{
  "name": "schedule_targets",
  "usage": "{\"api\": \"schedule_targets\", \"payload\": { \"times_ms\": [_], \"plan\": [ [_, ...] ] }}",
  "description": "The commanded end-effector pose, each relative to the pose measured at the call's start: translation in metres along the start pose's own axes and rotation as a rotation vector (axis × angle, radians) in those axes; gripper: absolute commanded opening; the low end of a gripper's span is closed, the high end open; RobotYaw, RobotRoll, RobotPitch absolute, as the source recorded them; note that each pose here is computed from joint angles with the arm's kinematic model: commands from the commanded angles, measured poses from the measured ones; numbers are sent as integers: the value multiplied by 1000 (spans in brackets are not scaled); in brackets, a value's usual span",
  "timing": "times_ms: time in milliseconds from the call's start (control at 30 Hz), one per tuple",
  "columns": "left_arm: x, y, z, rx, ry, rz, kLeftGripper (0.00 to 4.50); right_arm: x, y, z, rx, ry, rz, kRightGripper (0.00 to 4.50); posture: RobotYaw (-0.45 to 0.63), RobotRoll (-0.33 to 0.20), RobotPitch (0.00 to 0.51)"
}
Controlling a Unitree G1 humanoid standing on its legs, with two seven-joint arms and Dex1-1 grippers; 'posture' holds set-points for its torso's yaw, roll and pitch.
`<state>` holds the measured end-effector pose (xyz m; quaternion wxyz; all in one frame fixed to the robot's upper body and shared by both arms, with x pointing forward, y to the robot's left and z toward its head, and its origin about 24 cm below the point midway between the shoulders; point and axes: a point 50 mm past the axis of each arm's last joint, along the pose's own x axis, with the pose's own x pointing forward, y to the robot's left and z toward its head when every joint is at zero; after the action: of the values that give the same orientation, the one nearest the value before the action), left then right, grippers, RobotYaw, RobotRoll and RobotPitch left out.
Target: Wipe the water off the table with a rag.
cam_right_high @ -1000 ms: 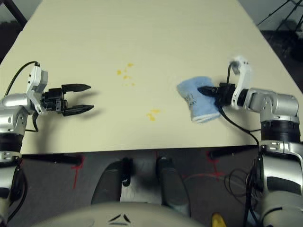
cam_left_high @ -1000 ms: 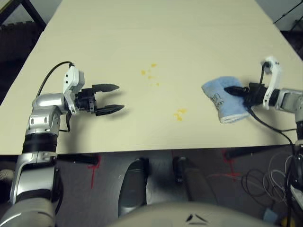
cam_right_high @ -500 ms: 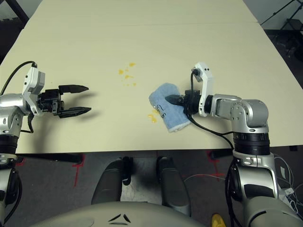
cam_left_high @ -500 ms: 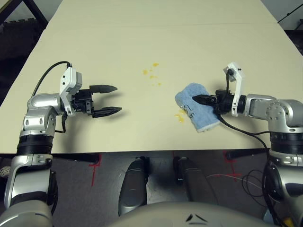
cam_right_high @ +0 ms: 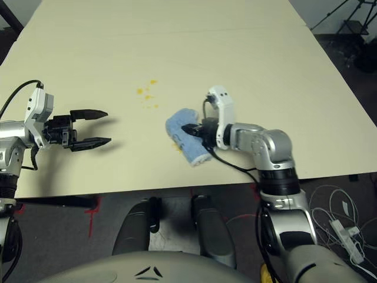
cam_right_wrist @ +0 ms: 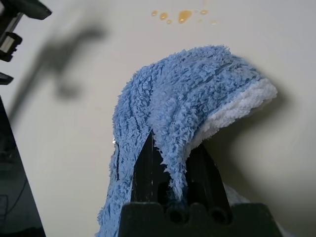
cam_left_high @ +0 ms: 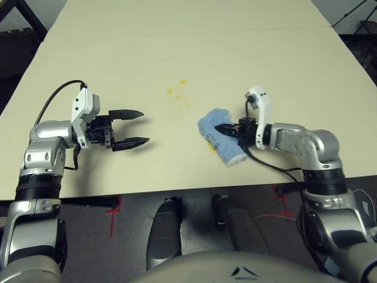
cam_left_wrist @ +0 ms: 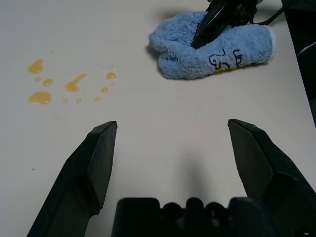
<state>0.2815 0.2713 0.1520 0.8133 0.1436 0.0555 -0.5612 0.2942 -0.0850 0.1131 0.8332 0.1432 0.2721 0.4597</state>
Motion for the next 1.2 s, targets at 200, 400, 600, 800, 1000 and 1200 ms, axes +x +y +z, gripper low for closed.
{"api": "schedule_targets", "payload": {
  "times_ms": [200,400,600,800,1000,1200],
  "plan": [
    [0,1,-3,-13,-2,5,4500,40,25,-21,61,120,96,5,191,0,230],
    [0,2,-4,-14,2,9,4500,46,30,-16,59,117,108,5,191,0,231],
    [-2,2,-7,-17,8,15,4500,13,3,-13,33,136,18,5,189,0,230],
    [-2,4,-8,-19,9,19,4500,-34,-27,-7,8,154,-105,5,175,0,230],
    [-1,5,-9,-18,8,17,4500,-70,-48,2,-5,141,-216,5,163,0,228],
    [0,7,-10,-16,7,15,4500,-88,-58,11,0,96,-270,5,153,0,226]
  ]
}}
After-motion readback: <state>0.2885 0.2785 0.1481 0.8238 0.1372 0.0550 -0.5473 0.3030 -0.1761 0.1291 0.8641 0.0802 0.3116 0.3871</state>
